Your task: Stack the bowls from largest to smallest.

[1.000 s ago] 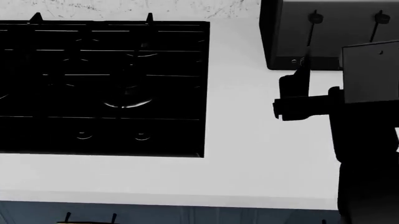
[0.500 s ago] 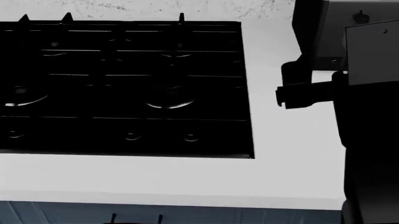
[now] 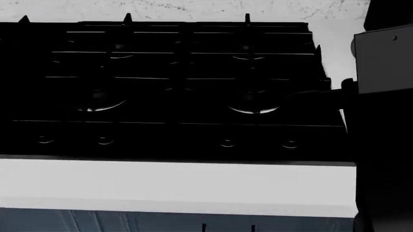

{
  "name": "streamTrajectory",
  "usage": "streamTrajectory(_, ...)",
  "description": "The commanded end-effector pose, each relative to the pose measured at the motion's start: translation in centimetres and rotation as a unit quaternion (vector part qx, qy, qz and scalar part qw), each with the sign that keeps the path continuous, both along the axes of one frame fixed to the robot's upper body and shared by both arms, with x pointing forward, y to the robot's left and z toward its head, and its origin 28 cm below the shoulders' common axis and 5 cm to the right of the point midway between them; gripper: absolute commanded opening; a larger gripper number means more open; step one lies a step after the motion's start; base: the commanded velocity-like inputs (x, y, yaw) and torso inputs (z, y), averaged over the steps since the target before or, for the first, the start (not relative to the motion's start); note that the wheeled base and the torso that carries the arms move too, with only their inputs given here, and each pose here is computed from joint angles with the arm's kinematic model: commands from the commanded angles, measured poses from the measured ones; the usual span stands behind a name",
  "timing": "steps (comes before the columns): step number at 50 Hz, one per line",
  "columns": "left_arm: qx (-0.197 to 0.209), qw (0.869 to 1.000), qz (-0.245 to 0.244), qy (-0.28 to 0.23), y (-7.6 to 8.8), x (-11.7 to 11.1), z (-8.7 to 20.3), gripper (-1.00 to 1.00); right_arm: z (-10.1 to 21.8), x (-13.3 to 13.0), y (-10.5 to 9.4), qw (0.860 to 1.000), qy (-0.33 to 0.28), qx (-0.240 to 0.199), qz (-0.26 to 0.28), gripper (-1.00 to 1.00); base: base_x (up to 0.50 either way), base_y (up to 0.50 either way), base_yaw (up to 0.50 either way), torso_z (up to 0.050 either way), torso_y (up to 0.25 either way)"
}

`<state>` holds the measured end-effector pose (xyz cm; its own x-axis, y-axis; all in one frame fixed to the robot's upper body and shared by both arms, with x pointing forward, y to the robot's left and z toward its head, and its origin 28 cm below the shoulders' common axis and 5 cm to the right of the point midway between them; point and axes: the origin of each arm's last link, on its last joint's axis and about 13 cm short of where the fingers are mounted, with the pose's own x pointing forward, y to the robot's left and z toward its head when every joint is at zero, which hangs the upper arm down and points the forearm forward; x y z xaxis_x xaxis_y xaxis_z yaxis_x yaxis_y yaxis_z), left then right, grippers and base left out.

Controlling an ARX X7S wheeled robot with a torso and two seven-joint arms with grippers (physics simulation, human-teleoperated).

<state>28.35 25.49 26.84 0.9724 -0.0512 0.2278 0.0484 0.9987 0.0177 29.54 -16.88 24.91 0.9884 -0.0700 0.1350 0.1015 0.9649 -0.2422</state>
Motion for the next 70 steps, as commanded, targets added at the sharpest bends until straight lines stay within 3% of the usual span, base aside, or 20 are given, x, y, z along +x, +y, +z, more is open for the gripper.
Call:
streamTrajectory(1, -0.002, 1.000, -0.002, 0.001, 0.00, -0.18, -0.01, 1.00, -0.16, -0.05, 0.03, 1.000, 0.002, -0.001, 0.002, 1.00, 0.00, 0.50, 0.00, 0.000, 0.000)
streamTrajectory(70, -0.006, 1.000, -0.004, 0.003, 0.07, -0.62, 0.11, 1.00, -0.66, -0.41, 0.17, 1.000, 0.013, 0.000, 0.008, 1.00, 0.00, 0.50, 0.00, 0.000, 0.000)
